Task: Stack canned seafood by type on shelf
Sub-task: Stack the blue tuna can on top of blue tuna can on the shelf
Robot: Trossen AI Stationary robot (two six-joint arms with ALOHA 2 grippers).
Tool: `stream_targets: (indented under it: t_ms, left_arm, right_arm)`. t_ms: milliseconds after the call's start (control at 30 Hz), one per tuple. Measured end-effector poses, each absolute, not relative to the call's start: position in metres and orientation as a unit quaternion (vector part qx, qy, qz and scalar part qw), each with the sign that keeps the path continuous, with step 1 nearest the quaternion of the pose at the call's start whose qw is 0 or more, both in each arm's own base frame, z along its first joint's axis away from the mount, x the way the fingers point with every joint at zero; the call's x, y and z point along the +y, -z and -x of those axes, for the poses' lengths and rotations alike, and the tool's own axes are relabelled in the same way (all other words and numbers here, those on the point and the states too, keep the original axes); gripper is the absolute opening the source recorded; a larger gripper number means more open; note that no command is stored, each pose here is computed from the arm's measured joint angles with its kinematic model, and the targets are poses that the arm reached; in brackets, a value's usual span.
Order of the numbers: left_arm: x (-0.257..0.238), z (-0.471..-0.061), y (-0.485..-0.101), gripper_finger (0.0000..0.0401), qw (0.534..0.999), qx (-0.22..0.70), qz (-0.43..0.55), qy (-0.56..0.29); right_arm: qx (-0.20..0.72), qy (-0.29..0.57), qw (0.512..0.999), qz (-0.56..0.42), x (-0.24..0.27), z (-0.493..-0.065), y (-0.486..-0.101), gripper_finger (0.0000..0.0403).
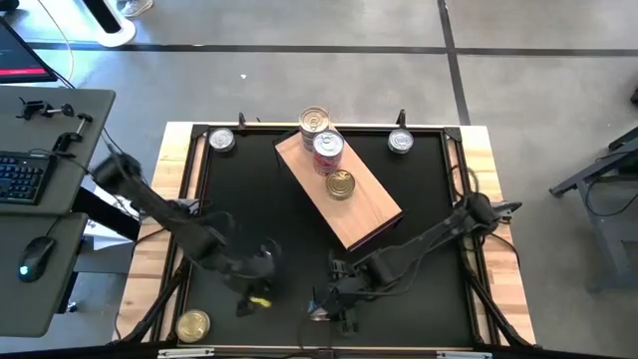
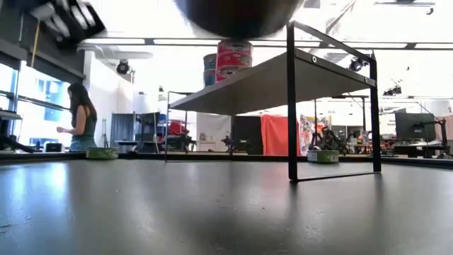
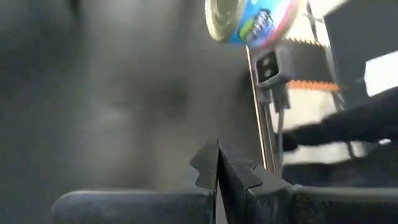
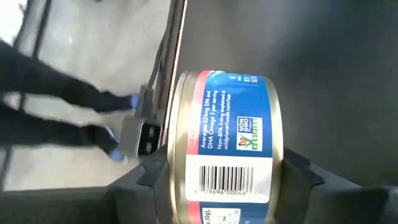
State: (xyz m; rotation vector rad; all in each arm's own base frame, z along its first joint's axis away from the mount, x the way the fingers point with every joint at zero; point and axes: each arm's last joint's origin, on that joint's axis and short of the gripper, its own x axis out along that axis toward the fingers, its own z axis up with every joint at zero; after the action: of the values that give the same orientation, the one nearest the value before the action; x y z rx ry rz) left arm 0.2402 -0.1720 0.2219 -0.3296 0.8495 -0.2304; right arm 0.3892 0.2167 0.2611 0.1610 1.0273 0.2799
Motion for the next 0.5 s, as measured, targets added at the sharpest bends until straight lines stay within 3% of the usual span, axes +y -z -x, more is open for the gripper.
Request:
stream_targets:
  t_ms: [267, 500]
  left_arm:
    - [-0.137, -0.181, -0.292, 0.0000, 0.961, 0.250, 0.113, -0.037]
    - [-0.127, -0.169, -0.307, 0.0000, 0.969, 0.212, 0.117, -0.050]
  right_arm:
    - [0.434, -0.066, 0.898, -0.012, 0.182, -0.367, -0.347, 0.0171]
    - [0.320, 0.029, 0.945, -0.065, 0.125, -0.361, -0.401, 0.0171]
